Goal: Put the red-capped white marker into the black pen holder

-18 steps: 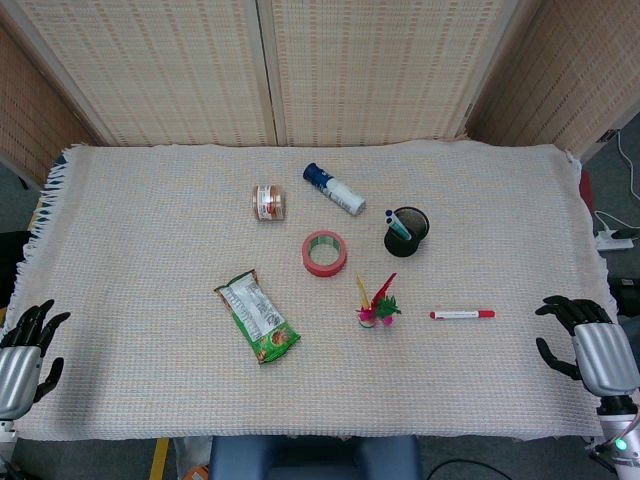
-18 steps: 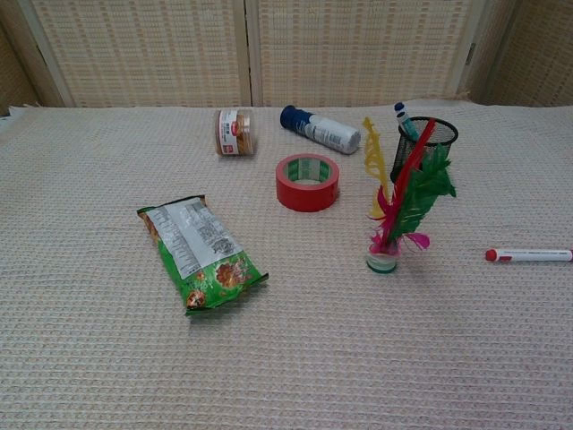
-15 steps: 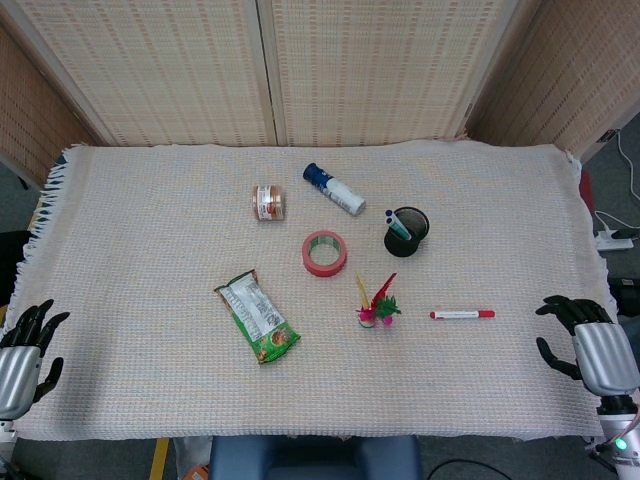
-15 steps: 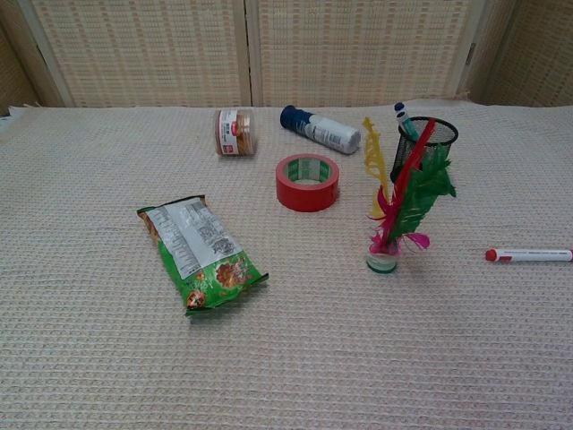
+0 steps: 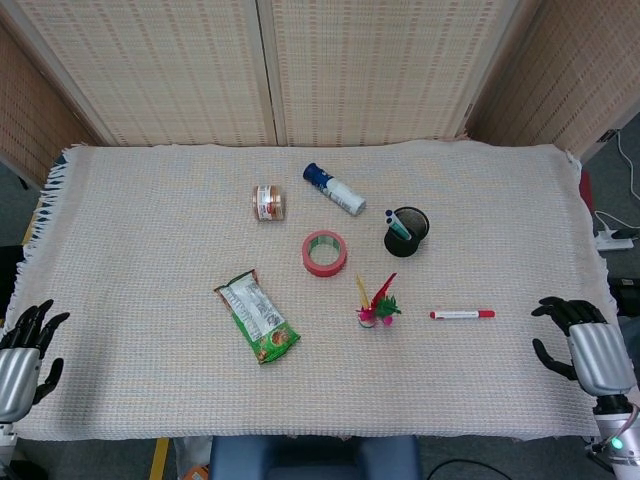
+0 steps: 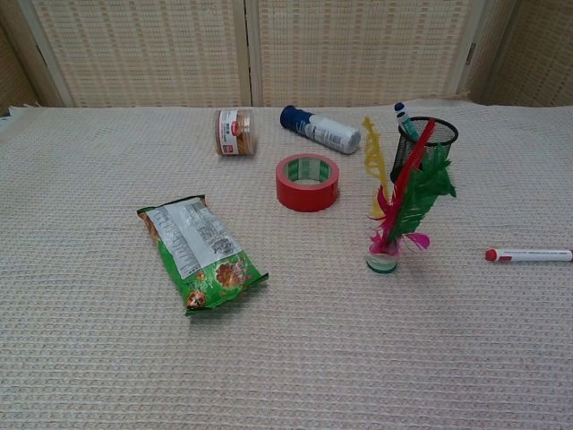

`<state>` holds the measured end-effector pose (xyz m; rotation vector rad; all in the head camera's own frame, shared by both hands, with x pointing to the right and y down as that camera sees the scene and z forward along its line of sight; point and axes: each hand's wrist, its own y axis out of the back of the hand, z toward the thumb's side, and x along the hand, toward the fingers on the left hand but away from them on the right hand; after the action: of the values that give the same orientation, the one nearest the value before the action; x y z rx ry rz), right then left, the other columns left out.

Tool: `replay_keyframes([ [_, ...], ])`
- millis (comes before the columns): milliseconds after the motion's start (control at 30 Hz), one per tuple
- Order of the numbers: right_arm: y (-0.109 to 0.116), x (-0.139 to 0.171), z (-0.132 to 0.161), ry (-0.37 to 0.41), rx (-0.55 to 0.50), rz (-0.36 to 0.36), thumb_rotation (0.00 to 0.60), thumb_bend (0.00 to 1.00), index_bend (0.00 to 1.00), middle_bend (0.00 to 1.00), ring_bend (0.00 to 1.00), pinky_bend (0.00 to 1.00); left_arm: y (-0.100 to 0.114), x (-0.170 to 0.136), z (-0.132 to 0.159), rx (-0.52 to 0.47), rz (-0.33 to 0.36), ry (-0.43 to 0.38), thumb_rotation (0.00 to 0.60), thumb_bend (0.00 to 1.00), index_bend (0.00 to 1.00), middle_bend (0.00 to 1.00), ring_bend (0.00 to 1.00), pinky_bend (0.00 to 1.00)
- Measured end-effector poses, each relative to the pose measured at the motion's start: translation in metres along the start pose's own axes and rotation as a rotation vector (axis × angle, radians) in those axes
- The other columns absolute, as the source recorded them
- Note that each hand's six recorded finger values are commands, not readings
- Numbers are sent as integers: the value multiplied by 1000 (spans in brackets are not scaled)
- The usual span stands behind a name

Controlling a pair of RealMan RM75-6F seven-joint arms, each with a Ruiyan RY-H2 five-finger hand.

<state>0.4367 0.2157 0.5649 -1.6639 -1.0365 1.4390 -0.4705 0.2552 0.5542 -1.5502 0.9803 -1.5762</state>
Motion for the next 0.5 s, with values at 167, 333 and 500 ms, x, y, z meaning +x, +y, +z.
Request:
replay_keyframes([
  [167,-3,-2,1,-2,8,5,600,276,379,271,290,222,1,0,-2,-4,-1,5,600,416,167,8,0,245],
  [333,-2,-2,0,-9,4,-5,600,276,338,271,290,222,-1,1,-2,-1,-8,6,600,416,167,8,0,246],
  [500,-2,-2,-1,-13,3,-3,600,275,292,271,290,222,-1,0,-1,-1,-8,6,600,418,167,8,0,246],
])
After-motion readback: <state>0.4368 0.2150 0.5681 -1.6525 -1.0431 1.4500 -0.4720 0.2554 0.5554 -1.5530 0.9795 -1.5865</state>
